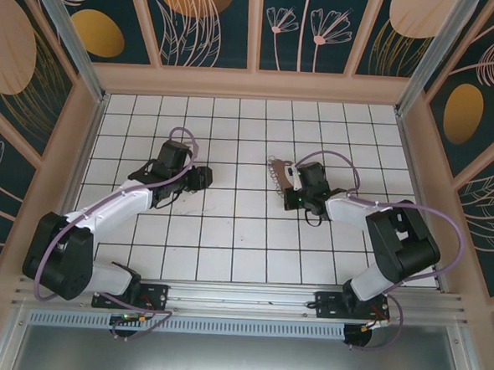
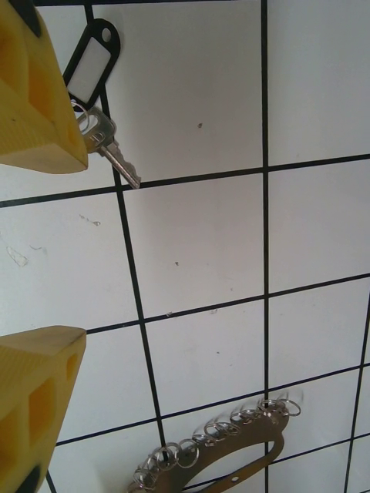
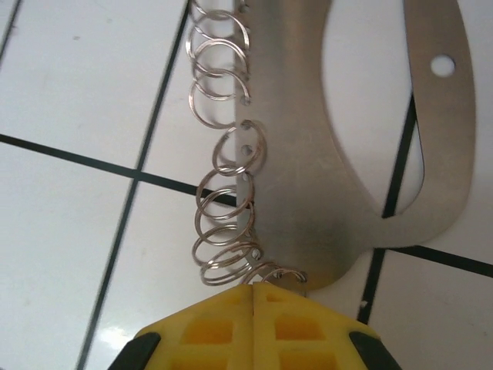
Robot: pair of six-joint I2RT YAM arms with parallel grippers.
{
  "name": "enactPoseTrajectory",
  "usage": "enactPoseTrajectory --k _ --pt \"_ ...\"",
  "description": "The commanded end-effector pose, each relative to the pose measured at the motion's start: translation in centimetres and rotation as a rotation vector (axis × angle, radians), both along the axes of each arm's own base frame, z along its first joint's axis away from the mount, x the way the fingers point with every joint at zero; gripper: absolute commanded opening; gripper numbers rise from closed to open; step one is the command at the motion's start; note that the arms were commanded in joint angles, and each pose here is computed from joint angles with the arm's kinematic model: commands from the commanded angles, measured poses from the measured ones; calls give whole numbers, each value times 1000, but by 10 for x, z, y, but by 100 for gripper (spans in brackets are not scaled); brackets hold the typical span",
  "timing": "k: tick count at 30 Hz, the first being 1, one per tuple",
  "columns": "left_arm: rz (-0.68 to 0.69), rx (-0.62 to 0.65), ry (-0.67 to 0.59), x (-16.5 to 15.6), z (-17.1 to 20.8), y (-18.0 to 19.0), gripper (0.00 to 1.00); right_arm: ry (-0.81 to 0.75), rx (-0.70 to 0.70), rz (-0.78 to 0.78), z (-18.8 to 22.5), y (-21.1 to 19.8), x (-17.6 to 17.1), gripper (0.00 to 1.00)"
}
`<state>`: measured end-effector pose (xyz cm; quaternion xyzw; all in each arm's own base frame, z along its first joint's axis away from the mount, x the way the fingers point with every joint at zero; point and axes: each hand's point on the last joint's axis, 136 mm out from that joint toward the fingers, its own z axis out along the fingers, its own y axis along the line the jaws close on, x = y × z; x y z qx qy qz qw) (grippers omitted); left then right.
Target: Put the keys on the keyring
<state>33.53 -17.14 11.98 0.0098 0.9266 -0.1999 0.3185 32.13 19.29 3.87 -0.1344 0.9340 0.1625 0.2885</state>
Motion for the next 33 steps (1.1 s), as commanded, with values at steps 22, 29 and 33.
enactPoseTrajectory --k 22,29,33 --pt "-158 -96 -52 -20 20 -45 74 -56 -10 -36 45 3 6 53" --pt "-169 -126 -68 -25 26 -49 74 28 -130 9 8 9 52 50" --pt "-171 -126 -81 -27 29 -48 73 69 -164 32 -10 17 54 47"
